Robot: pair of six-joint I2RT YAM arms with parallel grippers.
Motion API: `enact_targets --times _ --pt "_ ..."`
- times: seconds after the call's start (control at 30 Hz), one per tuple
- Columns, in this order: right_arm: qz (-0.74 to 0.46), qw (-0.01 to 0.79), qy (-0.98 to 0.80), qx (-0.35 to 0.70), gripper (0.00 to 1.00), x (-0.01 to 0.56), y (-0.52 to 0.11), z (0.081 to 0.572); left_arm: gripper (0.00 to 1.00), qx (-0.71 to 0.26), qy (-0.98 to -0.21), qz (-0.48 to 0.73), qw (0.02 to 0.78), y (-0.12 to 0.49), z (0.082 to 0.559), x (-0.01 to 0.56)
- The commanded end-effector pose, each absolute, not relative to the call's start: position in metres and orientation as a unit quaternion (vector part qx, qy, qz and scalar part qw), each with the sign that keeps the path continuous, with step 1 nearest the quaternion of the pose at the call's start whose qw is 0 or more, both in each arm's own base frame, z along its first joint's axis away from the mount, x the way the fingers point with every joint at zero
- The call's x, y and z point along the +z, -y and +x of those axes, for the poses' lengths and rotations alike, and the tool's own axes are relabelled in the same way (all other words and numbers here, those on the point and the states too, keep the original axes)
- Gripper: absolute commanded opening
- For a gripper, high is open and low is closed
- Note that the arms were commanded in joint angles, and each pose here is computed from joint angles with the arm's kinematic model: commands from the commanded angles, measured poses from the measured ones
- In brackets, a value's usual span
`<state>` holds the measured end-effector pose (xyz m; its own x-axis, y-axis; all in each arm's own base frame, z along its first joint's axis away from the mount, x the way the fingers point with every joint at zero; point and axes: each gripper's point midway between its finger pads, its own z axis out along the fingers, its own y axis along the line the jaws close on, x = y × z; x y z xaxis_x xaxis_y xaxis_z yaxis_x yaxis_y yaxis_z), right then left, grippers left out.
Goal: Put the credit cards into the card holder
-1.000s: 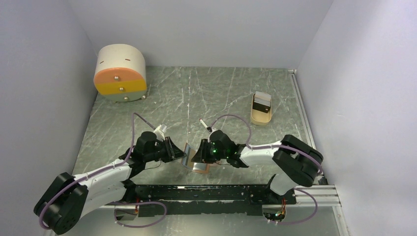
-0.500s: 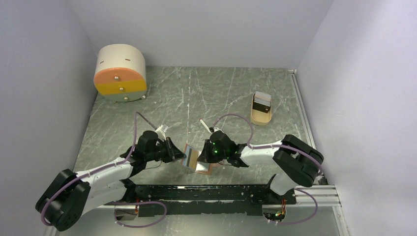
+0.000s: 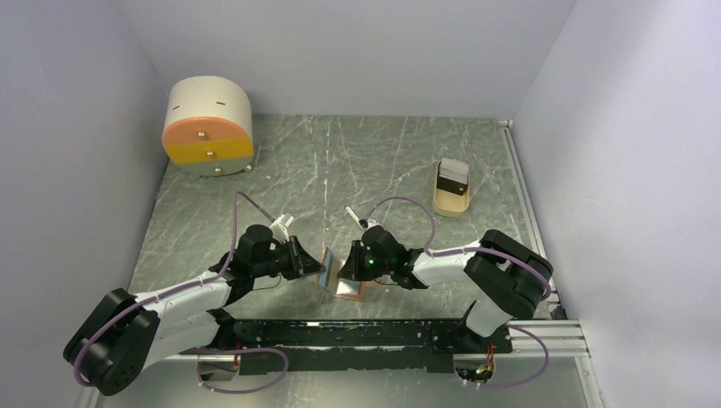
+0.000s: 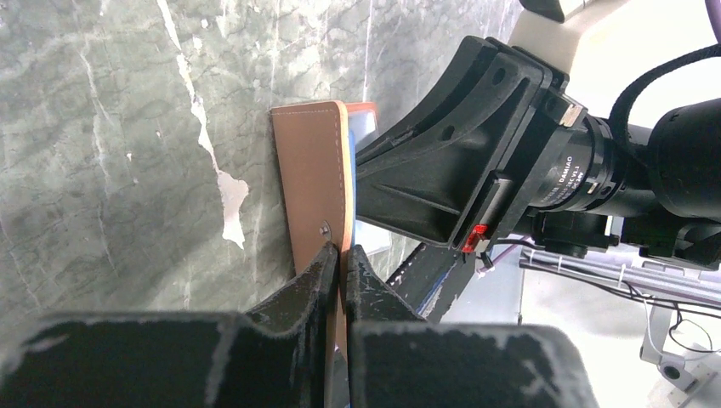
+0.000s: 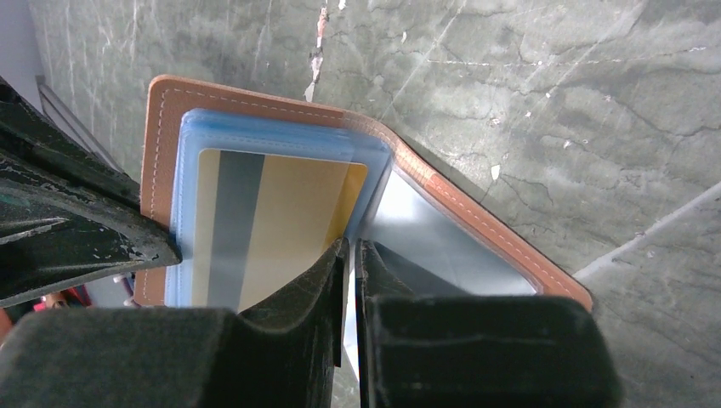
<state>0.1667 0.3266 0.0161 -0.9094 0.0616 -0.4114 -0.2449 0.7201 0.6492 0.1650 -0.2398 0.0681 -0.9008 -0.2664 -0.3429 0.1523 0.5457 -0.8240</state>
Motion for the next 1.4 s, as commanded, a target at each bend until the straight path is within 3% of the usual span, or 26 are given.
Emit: enact_targets --times 0.0,1.03,1.37 --pt "-0.053 0.202 -0.915 0.346 0.12 0.0 -0.318 0.166 0.09 -0.488 -0.843 -0.014 0.223 0.246 0.166 0.072" --pt "-0.057 0.201 -0.914 0.347 0.11 0.001 -0.318 0.165 0.14 -0.491 -0.849 -0.014 0.195 0.25 0.158 0.052" --pt "-0.06 0.202 -0.914 0.347 0.11 0.002 -0.318 0.165 0.09 -0.528 -0.819 -0.025 0.224 0.25 0.157 0.072"
